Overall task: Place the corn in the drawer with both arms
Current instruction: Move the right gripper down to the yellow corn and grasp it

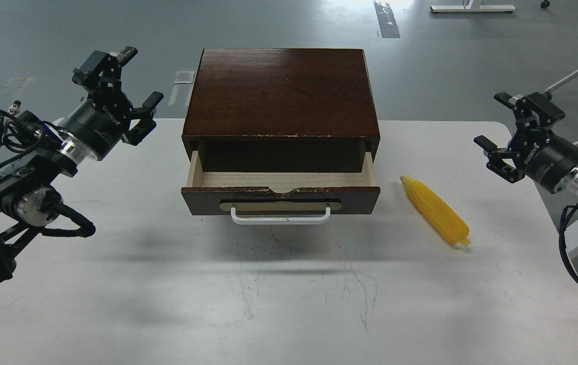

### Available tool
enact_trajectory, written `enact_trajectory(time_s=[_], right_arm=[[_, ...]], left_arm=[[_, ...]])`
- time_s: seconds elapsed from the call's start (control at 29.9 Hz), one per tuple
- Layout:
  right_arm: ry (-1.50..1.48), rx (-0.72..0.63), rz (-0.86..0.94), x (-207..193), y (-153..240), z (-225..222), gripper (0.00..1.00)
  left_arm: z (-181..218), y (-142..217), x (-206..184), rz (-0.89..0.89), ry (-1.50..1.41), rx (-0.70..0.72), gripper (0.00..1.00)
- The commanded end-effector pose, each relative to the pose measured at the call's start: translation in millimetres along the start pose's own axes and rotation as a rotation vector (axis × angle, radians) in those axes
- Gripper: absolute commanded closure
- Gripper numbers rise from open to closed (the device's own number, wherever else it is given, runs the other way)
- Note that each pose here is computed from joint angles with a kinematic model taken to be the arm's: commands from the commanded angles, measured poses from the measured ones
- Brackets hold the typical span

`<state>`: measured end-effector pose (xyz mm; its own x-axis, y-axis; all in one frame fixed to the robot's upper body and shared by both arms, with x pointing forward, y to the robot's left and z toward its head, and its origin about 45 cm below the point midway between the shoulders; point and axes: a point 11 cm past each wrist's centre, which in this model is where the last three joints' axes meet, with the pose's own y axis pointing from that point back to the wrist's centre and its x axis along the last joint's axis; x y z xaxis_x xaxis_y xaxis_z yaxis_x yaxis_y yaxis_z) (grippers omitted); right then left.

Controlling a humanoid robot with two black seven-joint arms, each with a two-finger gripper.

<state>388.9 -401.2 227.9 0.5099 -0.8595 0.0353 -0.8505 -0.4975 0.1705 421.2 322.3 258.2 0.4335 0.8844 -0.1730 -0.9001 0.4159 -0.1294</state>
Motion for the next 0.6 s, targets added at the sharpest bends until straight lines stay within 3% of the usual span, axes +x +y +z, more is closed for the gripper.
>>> enact_trajectory(time_s=[0.0, 0.33, 0.47, 0.57], right_arm=[[0.204, -0.066, -0.069, 3.6, 2.1, -15.2, 0.0], [0.69, -0.268, -0.269, -0.3, -9.3, -28.4, 0.0], [0.869, -0.439, -0.437, -14.5, -13.9, 0.9, 0.0], [0.959, -0.485, -0.471, -19.2, -19.2, 19.5, 0.0]], left_arm=[[0.2, 0.4, 0.3, -0.001, 0.0, 0.0, 0.01], [1.4, 0.8, -1.6, -0.023, 0.011, -0.001, 0.01], [1.5, 0.6, -2.1, -0.025, 0.011, -0.002, 0.01], [1.5, 0.6, -2.1, -0.025, 0.011, -0.002, 0.01]])
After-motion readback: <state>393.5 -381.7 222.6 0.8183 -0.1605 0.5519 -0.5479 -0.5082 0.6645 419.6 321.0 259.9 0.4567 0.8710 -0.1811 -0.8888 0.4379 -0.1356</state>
